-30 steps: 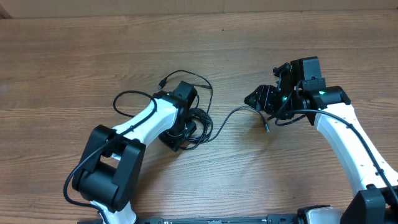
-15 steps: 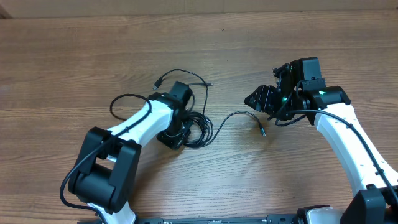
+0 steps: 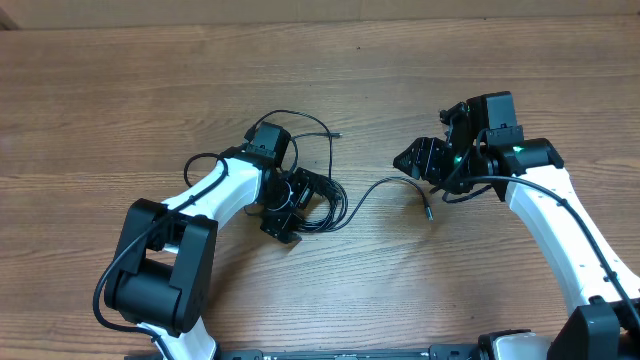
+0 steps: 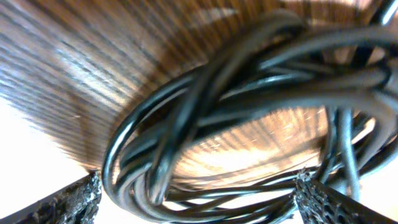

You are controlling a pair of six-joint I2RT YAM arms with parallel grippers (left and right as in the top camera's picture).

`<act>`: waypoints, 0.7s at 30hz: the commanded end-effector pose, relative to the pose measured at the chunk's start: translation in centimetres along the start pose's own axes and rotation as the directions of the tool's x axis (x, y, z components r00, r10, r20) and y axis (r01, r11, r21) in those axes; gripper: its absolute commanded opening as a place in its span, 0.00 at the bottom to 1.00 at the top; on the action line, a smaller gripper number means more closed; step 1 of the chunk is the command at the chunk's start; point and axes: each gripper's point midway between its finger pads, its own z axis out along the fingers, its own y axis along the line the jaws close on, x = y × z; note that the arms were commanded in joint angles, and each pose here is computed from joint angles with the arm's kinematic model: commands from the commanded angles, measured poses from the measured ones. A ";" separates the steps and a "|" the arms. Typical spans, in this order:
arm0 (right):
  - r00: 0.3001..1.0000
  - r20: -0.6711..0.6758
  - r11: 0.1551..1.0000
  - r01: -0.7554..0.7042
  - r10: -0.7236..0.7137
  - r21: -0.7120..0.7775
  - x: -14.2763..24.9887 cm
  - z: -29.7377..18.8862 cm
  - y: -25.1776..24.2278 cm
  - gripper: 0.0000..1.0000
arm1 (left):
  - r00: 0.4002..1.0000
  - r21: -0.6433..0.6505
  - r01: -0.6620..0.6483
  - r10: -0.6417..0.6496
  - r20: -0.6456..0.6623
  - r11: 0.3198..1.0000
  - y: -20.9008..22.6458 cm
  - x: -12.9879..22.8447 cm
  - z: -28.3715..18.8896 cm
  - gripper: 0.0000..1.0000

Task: Untangle cables

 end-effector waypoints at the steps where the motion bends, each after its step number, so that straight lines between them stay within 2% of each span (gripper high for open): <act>1: 1.000 0.011 1.000 0.018 -0.018 0.013 -0.3 -0.1 0.0 0.66 | 0.968 -0.071 -0.220 0.227 0.105 0.973 0.4 -1.7 -1.0 1.00; 5: 1.000 0.018 1.000 0.022 -0.022 0.010 -0.5 -0.1 0.1 0.66 | 0.894 -0.103 -0.377 0.390 0.219 0.921 -1.3 -2.4 -4.5 1.00; 8: 0.999 0.024 1.000 0.025 -0.026 0.007 -0.6 -0.1 0.2 0.67 | 0.775 -0.111 -0.549 0.554 0.304 0.829 -3.7 -2.2 -7.4 0.98; 9: 0.999 0.024 1.000 0.026 -0.026 0.008 -0.6 -0.1 0.1 0.68 | 0.714 -0.103 -0.618 0.611 0.342 0.780 -5.1 -1.7 -8.7 0.98; 11: 0.999 0.027 1.000 0.025 -0.026 0.015 -0.7 -0.1 0.0 0.70 | 0.686 -0.074 -0.648 0.624 0.374 0.758 -6.3 -1.1 -9.5 0.98; 13: 0.999 0.038 0.999 0.024 -0.026 0.039 -0.9 -0.1 -0.4 0.70 | 0.695 -0.044 -0.646 0.611 0.378 0.762 -6.9 -0.6 -9.5 0.95; 21: 0.999 0.033 0.998 0.017 -0.019 0.060 -0.7 -0.1 -0.8 0.70 | 0.815 -0.052 -0.494 0.483 0.321 0.868 -6.2 0.2 -5.1 0.95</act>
